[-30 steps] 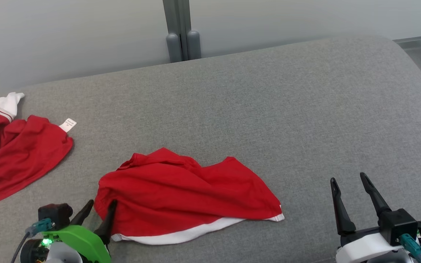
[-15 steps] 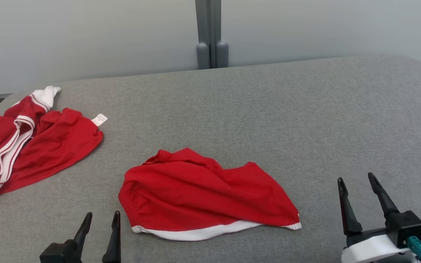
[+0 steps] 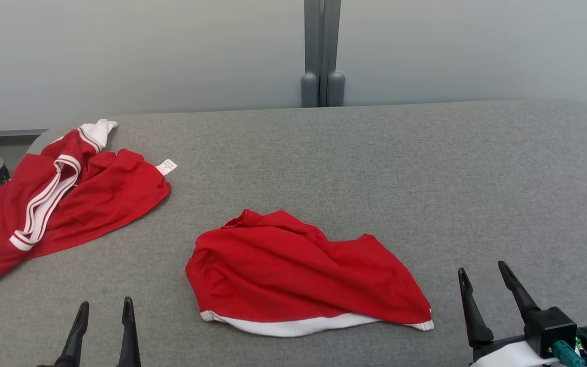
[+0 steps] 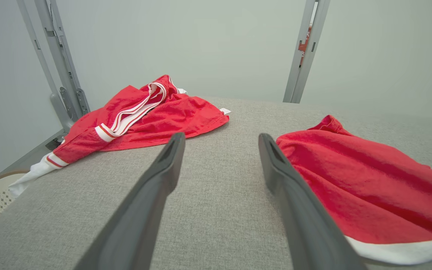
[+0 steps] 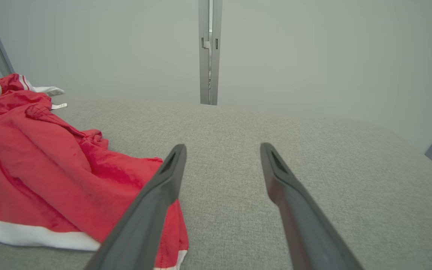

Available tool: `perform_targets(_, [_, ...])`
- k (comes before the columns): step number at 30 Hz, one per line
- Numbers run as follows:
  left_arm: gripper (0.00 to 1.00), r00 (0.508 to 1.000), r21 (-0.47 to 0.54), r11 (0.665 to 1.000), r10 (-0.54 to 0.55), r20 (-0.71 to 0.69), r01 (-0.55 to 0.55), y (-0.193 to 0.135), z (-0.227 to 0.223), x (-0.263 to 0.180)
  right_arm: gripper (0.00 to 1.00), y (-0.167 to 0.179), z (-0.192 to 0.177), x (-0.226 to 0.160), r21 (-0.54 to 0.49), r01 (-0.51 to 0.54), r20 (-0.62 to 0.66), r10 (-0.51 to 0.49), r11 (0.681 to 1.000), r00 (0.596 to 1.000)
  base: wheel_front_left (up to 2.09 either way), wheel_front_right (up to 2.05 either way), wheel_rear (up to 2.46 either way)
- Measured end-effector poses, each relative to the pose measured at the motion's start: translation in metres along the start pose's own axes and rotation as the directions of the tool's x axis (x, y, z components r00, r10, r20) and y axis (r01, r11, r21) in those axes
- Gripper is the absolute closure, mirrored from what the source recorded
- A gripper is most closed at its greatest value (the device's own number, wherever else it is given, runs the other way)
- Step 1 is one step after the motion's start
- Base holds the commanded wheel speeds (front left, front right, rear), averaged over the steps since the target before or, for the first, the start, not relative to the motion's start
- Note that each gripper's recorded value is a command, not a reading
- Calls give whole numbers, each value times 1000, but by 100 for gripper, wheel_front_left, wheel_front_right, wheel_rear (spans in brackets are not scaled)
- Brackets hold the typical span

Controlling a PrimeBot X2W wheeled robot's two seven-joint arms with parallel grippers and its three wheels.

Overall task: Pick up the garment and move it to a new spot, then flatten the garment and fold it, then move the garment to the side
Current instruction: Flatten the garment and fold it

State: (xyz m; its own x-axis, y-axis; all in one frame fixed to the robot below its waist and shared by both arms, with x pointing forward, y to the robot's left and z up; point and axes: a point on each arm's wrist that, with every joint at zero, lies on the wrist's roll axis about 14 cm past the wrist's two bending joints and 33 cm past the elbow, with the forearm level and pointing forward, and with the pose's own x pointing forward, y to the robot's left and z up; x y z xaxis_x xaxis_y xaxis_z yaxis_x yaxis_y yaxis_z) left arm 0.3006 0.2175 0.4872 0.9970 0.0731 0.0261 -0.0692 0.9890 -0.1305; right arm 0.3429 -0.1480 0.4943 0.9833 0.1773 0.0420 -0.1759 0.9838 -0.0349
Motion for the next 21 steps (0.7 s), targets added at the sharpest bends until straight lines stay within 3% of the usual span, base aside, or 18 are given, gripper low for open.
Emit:
perform_targets(18, [0, 999, -3, 999, -38, -36, 38, -13, -12, -4, 0, 7, -6, -5, 28, -11, -16, 12, 1000, 1000, 0, 0, 0])
perform_targets(21, [0, 989, -45, 995, -92, -112, 88, -32, -36, -10, 0, 19, -34, -12, 56, -40, -108, 46, 998, 993, 0, 0, 0])
